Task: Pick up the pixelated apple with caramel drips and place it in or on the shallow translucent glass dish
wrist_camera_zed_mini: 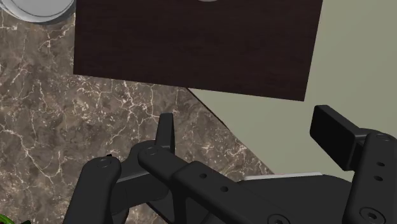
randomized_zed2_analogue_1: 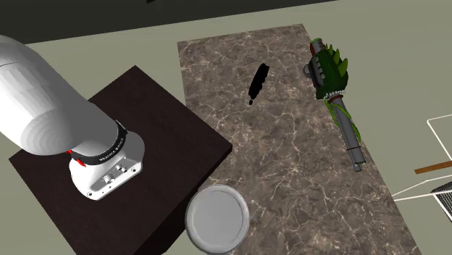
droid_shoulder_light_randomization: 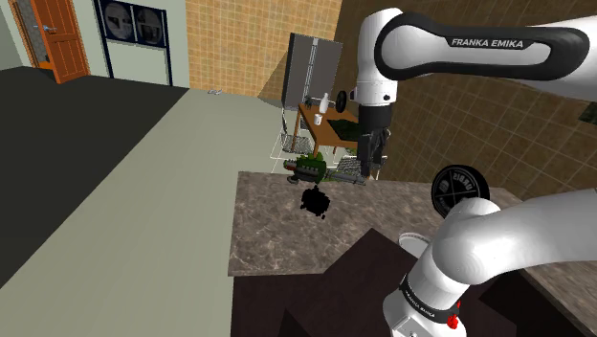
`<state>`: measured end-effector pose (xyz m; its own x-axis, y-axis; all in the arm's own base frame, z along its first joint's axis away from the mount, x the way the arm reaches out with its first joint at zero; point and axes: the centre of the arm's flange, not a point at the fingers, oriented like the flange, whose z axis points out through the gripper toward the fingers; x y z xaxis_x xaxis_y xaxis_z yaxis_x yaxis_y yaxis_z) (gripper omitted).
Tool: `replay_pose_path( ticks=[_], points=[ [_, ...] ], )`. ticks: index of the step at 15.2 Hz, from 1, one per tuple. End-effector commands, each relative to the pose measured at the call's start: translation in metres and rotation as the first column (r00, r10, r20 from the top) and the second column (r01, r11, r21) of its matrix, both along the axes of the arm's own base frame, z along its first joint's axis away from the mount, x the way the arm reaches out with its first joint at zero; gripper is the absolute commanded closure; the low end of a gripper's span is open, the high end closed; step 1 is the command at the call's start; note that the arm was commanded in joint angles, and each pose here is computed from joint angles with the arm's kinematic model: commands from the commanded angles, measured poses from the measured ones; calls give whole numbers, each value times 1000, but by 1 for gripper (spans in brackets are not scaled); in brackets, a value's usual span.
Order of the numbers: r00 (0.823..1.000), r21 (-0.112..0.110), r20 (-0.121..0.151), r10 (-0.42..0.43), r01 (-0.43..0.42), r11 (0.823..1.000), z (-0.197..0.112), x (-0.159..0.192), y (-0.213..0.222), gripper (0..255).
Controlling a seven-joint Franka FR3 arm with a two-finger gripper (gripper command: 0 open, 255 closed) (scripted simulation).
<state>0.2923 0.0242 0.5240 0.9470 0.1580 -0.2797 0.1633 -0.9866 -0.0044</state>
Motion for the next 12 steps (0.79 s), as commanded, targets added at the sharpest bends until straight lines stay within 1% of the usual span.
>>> replay_pose_path(
  ticks=[1, 12],
  points=[
    [1000, 0, 0, 0, 0, 1000, 0, 0, 0, 0],
    [999, 7, 31, 18, -18, 1000, -102, 73, -66, 0]
  ],
)
